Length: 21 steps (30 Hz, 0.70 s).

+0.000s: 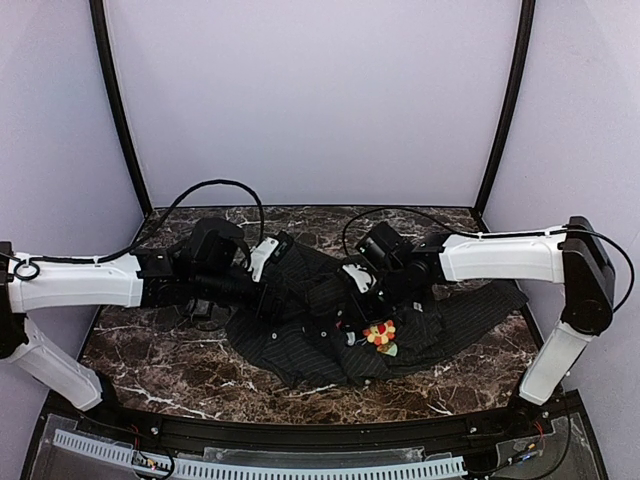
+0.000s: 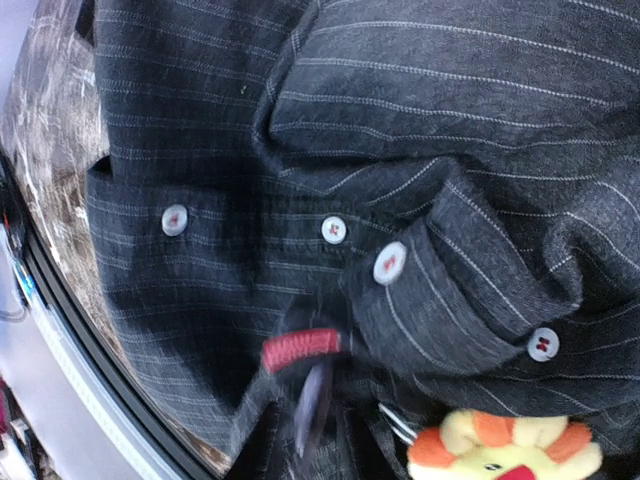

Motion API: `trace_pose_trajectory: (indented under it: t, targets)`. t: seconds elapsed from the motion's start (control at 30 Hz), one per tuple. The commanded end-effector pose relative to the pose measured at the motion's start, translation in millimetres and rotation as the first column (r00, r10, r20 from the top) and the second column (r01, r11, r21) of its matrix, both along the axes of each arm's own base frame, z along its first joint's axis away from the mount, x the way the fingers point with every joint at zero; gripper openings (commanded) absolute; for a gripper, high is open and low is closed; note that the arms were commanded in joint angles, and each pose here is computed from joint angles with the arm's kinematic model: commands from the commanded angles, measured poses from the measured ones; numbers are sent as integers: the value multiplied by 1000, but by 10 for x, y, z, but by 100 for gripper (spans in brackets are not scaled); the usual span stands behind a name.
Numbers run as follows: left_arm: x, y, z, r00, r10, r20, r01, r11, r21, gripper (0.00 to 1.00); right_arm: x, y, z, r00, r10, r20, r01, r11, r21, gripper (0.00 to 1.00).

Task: Remove the brooch from the garment
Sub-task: Place the brooch at the center of the board.

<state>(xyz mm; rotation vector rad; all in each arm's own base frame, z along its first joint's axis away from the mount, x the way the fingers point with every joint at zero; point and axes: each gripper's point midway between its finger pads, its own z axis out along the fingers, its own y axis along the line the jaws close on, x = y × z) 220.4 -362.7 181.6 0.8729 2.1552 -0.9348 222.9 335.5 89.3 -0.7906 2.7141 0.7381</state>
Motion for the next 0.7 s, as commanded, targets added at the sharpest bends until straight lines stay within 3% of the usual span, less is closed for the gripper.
trace_pose_trajectory:
  t: [0.0, 0.2, 0.3, 0.47, 0.67]
  targets:
    - [45, 70, 174, 997, 66, 26, -64, 997, -52, 92, 66, 189, 252, 998, 5, 58, -10, 997, 76, 37]
    - [27, 28, 149, 997, 77, -12, -78, 993, -88, 92, -16, -46, 391, 984, -48, 170, 28, 992, 120, 59]
    - [15, -64, 133, 997, 70, -27, -72, 991, -112, 92, -120, -177, 379, 977, -72, 203, 41, 987, 156, 61]
    - [41, -190, 98, 997, 65, -52, -72, 988, -136, 92, -367, -246, 266, 973, -76, 219, 35, 982, 185, 50]
    - [62, -253, 130, 996, 63, -57, -71, 987, -147, 92, -379, -302, 134, 965, -133, 228, 84, 974, 211, 37]
